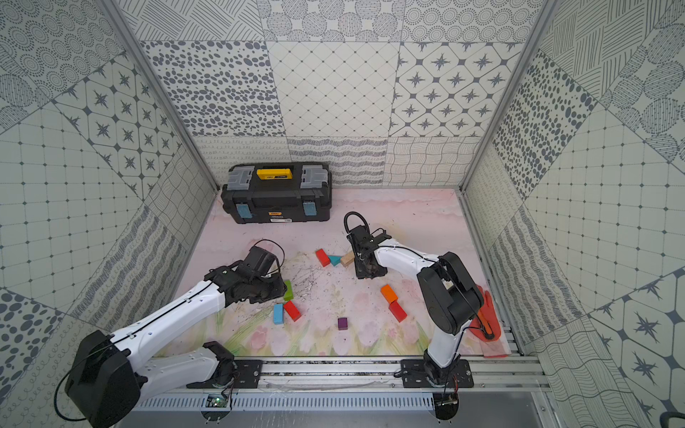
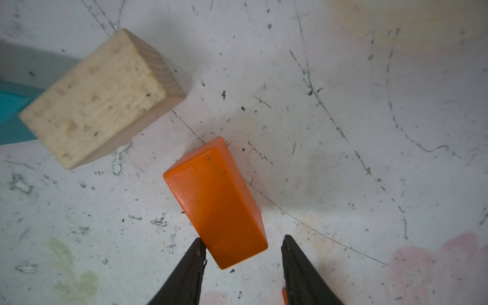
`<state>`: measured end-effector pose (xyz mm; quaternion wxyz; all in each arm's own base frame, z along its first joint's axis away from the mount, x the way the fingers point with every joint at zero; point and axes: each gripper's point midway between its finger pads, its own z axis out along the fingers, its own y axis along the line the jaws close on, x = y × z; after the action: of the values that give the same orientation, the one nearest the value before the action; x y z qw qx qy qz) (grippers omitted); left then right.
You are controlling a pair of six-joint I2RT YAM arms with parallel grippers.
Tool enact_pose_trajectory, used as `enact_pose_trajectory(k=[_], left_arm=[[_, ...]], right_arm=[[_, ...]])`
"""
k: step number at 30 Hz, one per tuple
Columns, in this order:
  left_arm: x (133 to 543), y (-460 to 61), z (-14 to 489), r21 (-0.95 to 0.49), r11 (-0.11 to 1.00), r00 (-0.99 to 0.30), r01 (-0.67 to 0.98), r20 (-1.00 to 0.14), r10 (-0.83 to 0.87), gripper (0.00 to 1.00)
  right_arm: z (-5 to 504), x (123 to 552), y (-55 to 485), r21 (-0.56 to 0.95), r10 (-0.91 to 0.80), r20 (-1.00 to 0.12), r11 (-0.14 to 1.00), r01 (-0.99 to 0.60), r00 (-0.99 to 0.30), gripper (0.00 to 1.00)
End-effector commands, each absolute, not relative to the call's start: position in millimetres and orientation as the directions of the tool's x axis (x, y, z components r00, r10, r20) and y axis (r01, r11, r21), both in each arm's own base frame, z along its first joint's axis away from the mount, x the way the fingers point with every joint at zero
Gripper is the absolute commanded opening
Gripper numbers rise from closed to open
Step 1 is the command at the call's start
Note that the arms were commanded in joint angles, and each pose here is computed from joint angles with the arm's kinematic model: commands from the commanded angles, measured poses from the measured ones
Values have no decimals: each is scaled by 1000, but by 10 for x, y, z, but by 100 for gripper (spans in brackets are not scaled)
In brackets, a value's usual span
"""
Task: Assemble a heart with building blocks
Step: Assemble the building block at the center of the board.
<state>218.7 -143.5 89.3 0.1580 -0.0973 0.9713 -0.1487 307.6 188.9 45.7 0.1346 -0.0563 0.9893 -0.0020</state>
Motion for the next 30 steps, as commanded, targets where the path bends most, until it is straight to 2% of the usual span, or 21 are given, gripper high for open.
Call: enact_pose_trajectory(k=[1,6,10,15,22,27,30], left_arm=[[2309,-1427,955,-321,934,-914,-154,-312,-258,39],[2395,-1395,1000,-299,941,-901,-158,-347,-261,39],[2442,-1405,1013,-297,942,-897,-156,-356,-261,39],[2448,-1410,994,-299,941,-898,-159,-353,-264,39],[2444,-1405,984,-296,942,-898,-159,-353,-263,38],[2442,-1411,1021,-299,942,-898,-153,-357,-259,39],[2465,-1425,1063,-307,940,-894,-150,-363,-261,39]], right_arm=[[533,3088,1950,60,-11,-291,998,-30,-957,47],[503,3098,1996,91,33,-278,996,8,-960,45],[473,3136,1920,45,41,-280,999,30,-959,41],[458,3207,1896,20,23,-286,1000,18,-958,42],[524,3280,1924,7,-20,-305,1000,-24,-952,46],[751,3248,1939,9,-62,-342,998,-69,-937,60],[873,3348,1842,-16,-51,-377,999,-49,-925,60]])
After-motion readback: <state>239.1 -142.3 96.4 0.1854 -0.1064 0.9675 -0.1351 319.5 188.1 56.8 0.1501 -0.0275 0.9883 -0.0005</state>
